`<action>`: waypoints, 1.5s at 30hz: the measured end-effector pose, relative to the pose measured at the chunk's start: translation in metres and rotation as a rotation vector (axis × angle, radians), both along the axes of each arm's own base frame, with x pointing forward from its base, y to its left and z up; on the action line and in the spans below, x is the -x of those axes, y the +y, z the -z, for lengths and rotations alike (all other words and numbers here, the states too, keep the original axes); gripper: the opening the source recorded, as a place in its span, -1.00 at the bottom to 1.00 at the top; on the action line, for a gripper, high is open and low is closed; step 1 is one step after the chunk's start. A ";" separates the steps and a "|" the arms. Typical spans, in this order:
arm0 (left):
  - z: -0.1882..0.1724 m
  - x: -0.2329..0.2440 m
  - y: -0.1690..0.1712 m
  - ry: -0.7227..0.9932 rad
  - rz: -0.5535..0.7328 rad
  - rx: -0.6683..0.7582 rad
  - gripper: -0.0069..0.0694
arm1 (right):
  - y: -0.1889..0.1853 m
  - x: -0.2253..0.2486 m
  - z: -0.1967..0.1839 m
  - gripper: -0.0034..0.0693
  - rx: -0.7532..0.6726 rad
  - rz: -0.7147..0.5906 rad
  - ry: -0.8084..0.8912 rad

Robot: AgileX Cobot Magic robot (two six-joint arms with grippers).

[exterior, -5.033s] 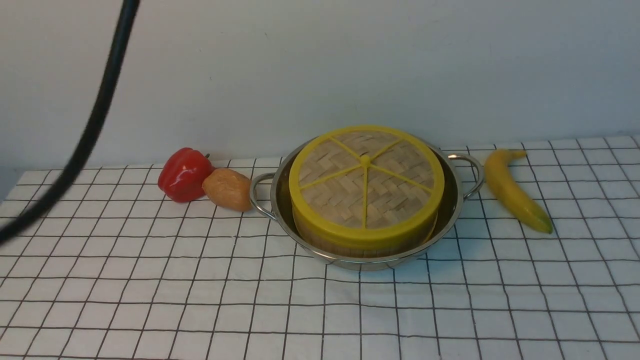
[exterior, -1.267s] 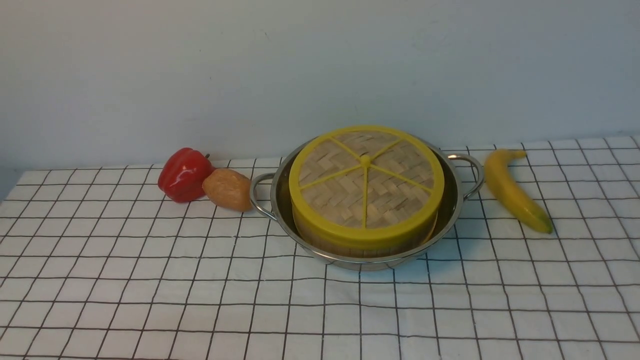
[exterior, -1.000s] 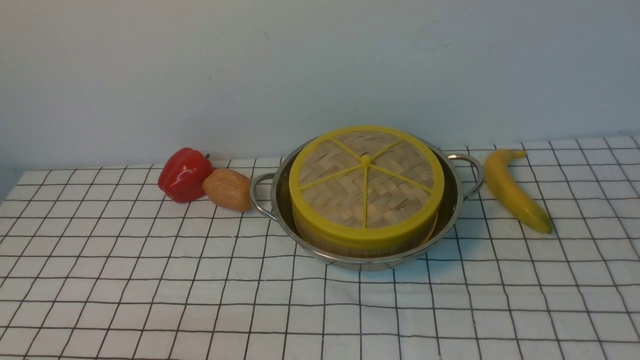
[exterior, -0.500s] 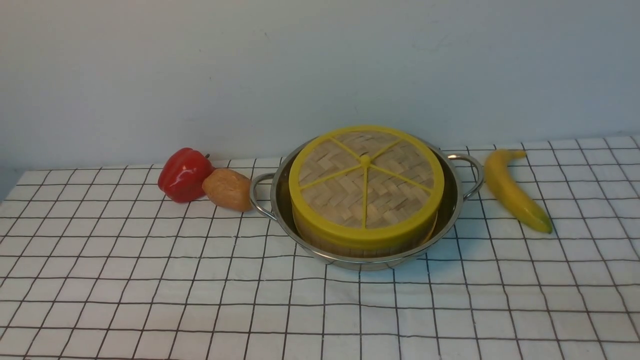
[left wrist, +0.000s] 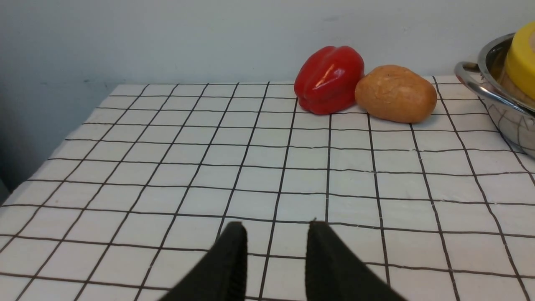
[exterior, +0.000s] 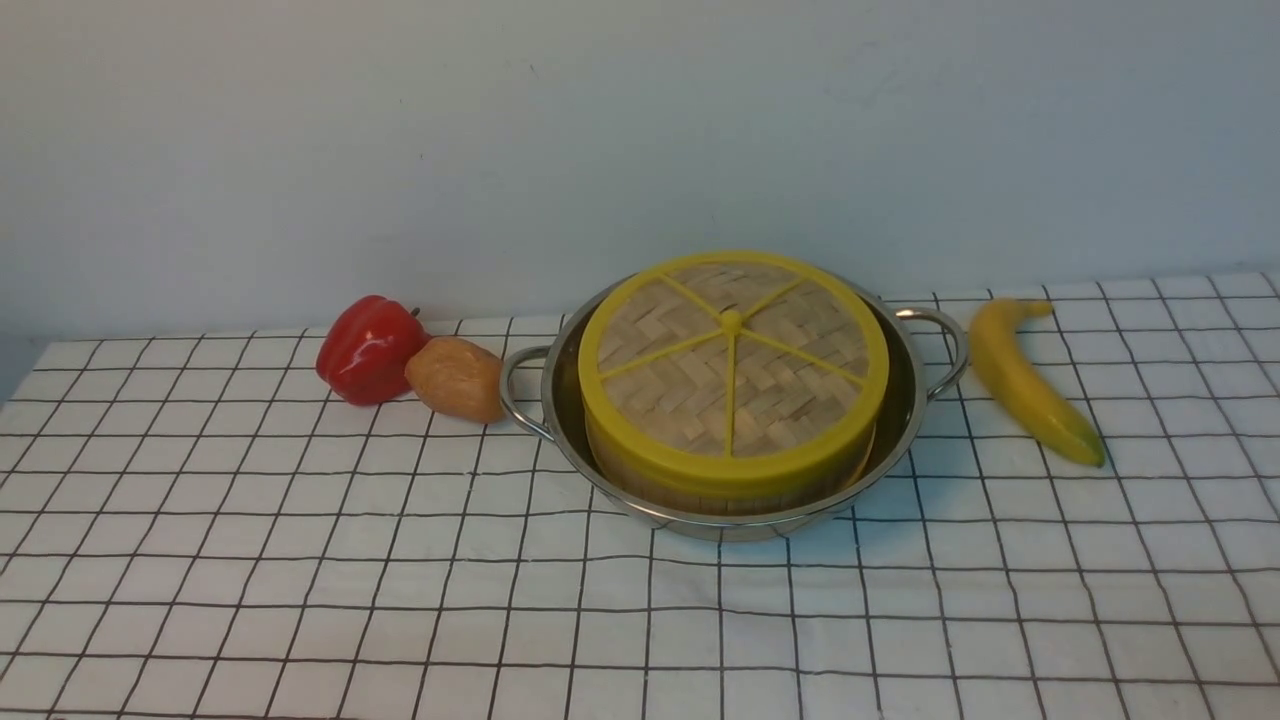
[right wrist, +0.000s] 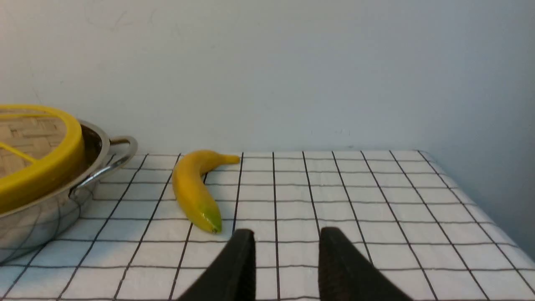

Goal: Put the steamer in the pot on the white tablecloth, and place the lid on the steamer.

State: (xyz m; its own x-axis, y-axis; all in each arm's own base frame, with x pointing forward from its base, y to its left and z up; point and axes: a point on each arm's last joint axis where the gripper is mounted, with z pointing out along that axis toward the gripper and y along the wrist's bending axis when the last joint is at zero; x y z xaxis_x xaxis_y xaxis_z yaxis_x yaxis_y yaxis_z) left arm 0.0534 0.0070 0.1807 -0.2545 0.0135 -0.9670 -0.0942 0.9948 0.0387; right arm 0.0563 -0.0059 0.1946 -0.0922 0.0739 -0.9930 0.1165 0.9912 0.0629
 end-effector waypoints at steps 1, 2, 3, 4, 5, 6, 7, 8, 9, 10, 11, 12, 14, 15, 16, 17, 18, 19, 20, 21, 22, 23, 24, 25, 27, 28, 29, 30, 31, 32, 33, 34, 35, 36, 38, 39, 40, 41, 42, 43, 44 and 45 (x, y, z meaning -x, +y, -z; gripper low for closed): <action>0.000 0.000 0.000 0.000 0.000 0.000 -0.29 | 0.000 0.000 0.001 -0.25 -0.004 -0.001 0.013; 0.000 0.000 0.000 0.000 0.000 0.000 -0.29 | 0.000 0.000 0.002 -0.25 -0.008 0.000 0.019; 0.000 0.000 0.000 0.000 0.000 0.000 -0.28 | 0.000 0.000 0.002 -0.25 -0.012 0.000 0.022; 0.000 0.000 0.000 0.000 0.000 0.000 -0.27 | 0.000 0.000 0.002 -0.25 -0.015 0.000 0.022; 0.000 0.000 0.000 0.000 0.000 0.000 -0.27 | 0.000 0.000 0.002 -0.25 -0.015 0.000 0.023; 0.000 0.000 0.000 0.000 0.000 0.000 -0.26 | 0.000 0.000 0.002 -0.25 -0.017 0.000 0.023; 0.000 0.000 0.000 0.000 0.000 0.000 -0.27 | 0.000 0.000 0.003 -0.25 -0.017 0.000 0.024; 0.000 0.000 0.000 0.000 0.000 0.000 -0.26 | 0.000 0.000 0.003 -0.25 -0.018 0.000 0.025; 0.000 0.000 0.000 0.000 0.000 0.000 -0.25 | 0.000 0.000 0.003 -0.25 -0.018 0.000 0.025; 0.000 0.000 0.000 0.000 0.000 0.000 -0.24 | 0.000 0.000 0.003 -0.25 -0.018 0.000 0.025; 0.000 0.000 0.000 0.000 0.000 0.000 -0.24 | 0.000 0.000 0.003 -0.25 -0.018 0.000 0.025; 0.000 0.000 0.000 0.000 0.000 0.000 -0.24 | 0.000 0.000 0.003 -0.25 -0.018 0.000 0.025; 0.000 0.000 0.000 0.000 0.000 0.000 -0.24 | 0.000 0.000 0.003 -0.25 -0.018 0.000 0.025; 0.000 0.000 0.000 0.000 0.000 0.000 -0.23 | 0.000 0.000 0.003 -0.25 -0.018 0.000 0.025; 0.000 0.000 0.000 0.000 0.000 0.000 -0.23 | 0.000 0.000 0.003 -0.25 -0.018 0.000 0.025; 0.000 0.000 0.000 0.000 0.000 0.000 -0.22 | 0.000 0.000 0.003 -0.25 -0.018 0.000 0.025; 0.000 0.000 0.000 0.000 0.000 0.000 -0.21 | 0.000 0.000 0.003 -0.25 -0.018 0.000 0.025; 0.000 0.000 0.000 0.000 0.000 0.000 -0.21 | 0.000 0.000 0.003 -0.25 -0.018 0.000 0.025; 0.000 0.000 0.000 0.000 0.000 0.000 -0.21 | 0.000 0.000 0.003 -0.25 -0.018 0.000 0.025; 0.000 0.000 0.000 0.000 0.000 0.000 -0.21 | 0.000 0.000 0.003 -0.25 -0.018 0.000 0.025; 0.000 0.000 0.000 0.000 0.000 0.000 -0.21 | 0.000 0.000 0.003 -0.25 -0.018 0.000 0.025; 0.000 0.000 0.000 0.000 0.000 0.000 -0.19 | 0.000 0.000 0.003 -0.25 -0.018 0.000 0.025; 0.000 0.000 0.000 0.000 0.000 0.000 -0.19 | 0.000 0.000 0.003 -0.25 -0.018 0.000 0.025; 0.000 0.000 0.000 0.000 0.000 0.000 -0.18 | 0.000 0.000 0.003 -0.25 -0.018 0.000 0.025; 0.000 0.000 0.000 0.000 0.000 0.000 -0.18 | 0.000 0.000 0.003 -0.25 -0.018 0.000 0.025; 0.000 0.000 0.000 0.000 0.000 0.000 -0.18 | 0.000 0.000 0.003 -0.25 -0.018 0.000 0.025; 0.000 0.000 0.000 0.000 0.000 0.000 -0.18 | 0.000 0.000 0.003 -0.25 -0.018 0.000 0.025; 0.000 0.000 0.000 0.000 0.000 0.000 -0.18 | 0.000 0.000 0.003 -0.25 -0.018 0.000 0.025; 0.000 0.000 0.000 0.000 0.000 0.000 -0.18 | 0.000 0.000 0.003 -0.25 -0.018 0.000 0.025; 0.000 0.000 0.000 0.000 0.000 0.000 -0.18 | 0.000 0.000 0.003 -0.25 -0.018 0.000 0.025; 0.000 0.000 0.000 0.000 0.000 0.000 -0.18 | 0.000 0.000 0.003 -0.25 -0.018 0.000 0.025; 0.000 0.000 0.000 0.000 0.000 0.000 -0.18 | 0.000 0.000 0.003 -0.25 -0.018 0.000 0.025; 0.000 0.000 0.000 0.000 0.000 0.000 -0.18 | 0.000 0.000 0.003 -0.25 -0.018 0.000 0.025; 0.000 0.000 0.000 0.000 0.000 0.000 -0.18 | 0.000 0.000 0.003 -0.25 -0.018 0.000 0.025; 0.000 0.000 0.000 0.000 0.000 0.000 -0.18 | 0.000 0.000 0.003 -0.25 -0.019 0.000 0.025; 0.000 0.000 0.000 0.000 0.000 0.000 -0.18 | 0.000 0.000 0.003 -0.25 -0.019 0.000 0.025; 0.000 0.000 0.000 0.000 0.000 0.000 -0.18 | 0.000 0.000 0.003 -0.25 -0.019 0.000 0.025; 0.000 0.000 0.000 0.000 0.000 0.000 -0.18 | 0.000 0.000 0.003 -0.25 -0.019 0.000 0.025; 0.000 0.000 0.000 0.000 0.000 0.000 -0.18 | 0.000 0.000 0.003 -0.25 -0.019 0.000 0.025; 0.000 0.000 0.000 0.000 0.000 0.000 -0.18 | 0.000 0.000 0.003 -0.25 -0.019 0.000 0.025; 0.000 0.000 0.000 0.000 0.000 0.000 -0.18 | 0.000 0.000 0.003 -0.25 -0.019 0.000 0.025; 0.000 0.000 0.000 0.000 0.000 0.000 -0.18 | 0.000 0.000 0.003 -0.25 -0.019 0.000 0.025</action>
